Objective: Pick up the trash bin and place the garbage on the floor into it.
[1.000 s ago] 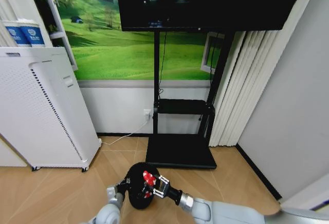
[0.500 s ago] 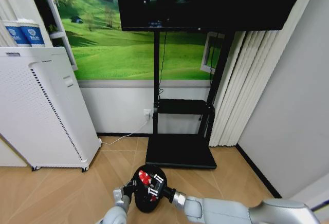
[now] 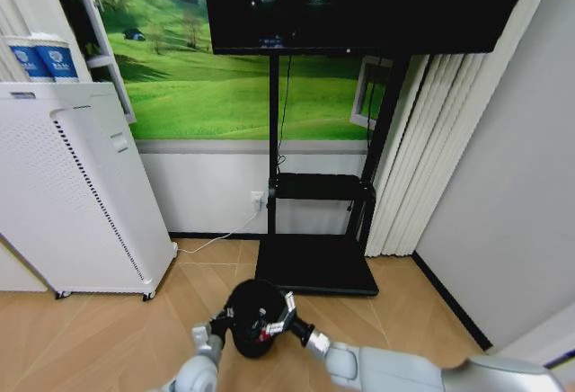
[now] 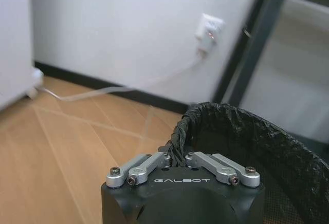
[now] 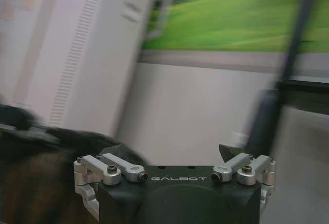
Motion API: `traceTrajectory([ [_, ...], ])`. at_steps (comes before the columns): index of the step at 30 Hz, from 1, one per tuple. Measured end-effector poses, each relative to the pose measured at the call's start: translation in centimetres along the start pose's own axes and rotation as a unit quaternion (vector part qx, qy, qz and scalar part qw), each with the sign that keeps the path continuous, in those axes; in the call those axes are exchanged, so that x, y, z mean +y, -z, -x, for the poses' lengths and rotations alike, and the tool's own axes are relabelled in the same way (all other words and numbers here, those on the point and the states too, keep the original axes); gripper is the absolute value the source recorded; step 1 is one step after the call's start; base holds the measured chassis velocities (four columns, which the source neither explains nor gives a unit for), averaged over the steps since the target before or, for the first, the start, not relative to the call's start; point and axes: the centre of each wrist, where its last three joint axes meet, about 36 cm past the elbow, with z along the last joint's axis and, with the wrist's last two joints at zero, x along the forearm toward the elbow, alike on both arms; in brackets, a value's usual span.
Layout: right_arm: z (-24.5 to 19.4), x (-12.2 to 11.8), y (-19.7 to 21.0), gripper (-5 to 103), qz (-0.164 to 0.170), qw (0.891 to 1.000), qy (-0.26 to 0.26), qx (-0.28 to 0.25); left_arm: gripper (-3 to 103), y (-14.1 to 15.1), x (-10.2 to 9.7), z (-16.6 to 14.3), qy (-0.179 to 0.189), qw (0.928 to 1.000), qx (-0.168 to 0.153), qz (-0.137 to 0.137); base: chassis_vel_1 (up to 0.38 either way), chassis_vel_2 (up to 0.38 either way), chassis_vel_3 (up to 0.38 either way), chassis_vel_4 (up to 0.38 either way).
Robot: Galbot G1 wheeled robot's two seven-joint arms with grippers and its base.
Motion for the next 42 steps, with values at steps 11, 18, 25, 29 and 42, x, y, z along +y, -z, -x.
traceTrajectory([
  [11,-8.9,-10.5,-0.1,100,-0.054,0.959,-0.270,0.065,7,5.4,4.3,-1.5,0.053,0.9967,-0.059,0.018,0.000,0.000,0.000,0.000],
  [18,-11.9,-10.6,1.1,100,-0.068,0.955,-0.281,0.060,7,6.0,4.9,-1.6,0.061,0.9956,-0.067,0.023,0.000,0.000,0.000,0.000],
  [25,-15.2,-11.4,1.8,100,-0.115,0.951,-0.278,0.063,7,4.5,4.6,-2.7,0.066,0.9959,-0.059,0.017,0.002,-0.007,-0.005,0.006],
  [29,-15.7,-11.4,1.9,100,-0.117,0.951,-0.278,0.062,7,3.9,4.4,-3.0,0.065,0.9962,-0.055,0.015,0.043,-0.071,-0.071,0.052],
  [42,-16.8,-10.1,1.2,100,-0.133,0.956,-0.256,0.059,7,2.1,3.8,-4.9,0.065,0.9969,-0.043,0.007,0.255,-0.147,-0.246,0.155],
])
